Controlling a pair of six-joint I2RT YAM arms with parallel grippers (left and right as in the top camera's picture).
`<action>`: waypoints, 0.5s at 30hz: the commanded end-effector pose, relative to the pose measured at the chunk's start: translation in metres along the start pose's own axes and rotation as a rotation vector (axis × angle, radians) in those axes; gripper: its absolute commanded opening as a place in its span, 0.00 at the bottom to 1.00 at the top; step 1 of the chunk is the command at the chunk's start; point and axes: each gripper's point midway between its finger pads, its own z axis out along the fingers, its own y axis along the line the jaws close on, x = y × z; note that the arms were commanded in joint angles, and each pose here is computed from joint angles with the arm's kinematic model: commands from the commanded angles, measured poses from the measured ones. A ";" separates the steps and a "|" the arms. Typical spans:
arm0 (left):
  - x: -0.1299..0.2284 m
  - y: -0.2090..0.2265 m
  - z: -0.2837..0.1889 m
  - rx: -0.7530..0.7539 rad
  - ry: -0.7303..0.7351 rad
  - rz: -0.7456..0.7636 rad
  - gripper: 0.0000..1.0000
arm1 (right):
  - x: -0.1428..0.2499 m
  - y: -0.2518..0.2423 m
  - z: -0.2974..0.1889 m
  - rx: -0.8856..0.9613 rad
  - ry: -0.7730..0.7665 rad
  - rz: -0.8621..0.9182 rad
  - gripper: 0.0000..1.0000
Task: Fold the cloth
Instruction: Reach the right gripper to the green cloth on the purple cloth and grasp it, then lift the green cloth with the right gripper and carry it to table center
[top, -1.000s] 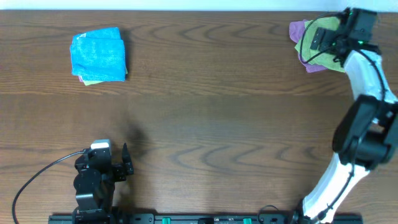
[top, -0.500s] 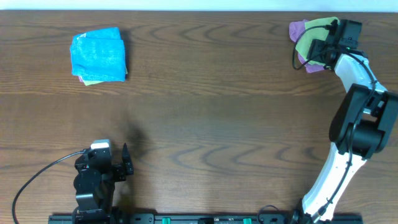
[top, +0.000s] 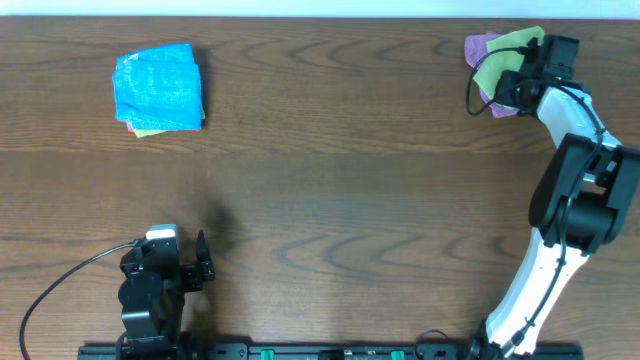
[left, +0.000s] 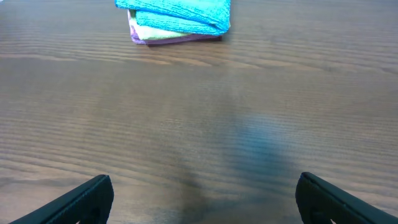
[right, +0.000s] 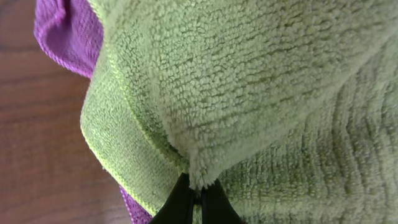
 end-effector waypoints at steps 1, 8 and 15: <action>0.003 0.001 0.002 -0.008 0.002 -0.012 0.95 | -0.029 0.004 -0.032 -0.009 -0.065 -0.007 0.01; 0.003 0.001 0.002 -0.008 0.002 -0.012 0.95 | -0.057 0.044 -0.131 -0.060 -0.129 -0.096 0.01; 0.003 0.001 0.002 -0.008 0.002 -0.012 0.95 | -0.034 0.112 -0.214 -0.141 -0.091 -0.258 0.01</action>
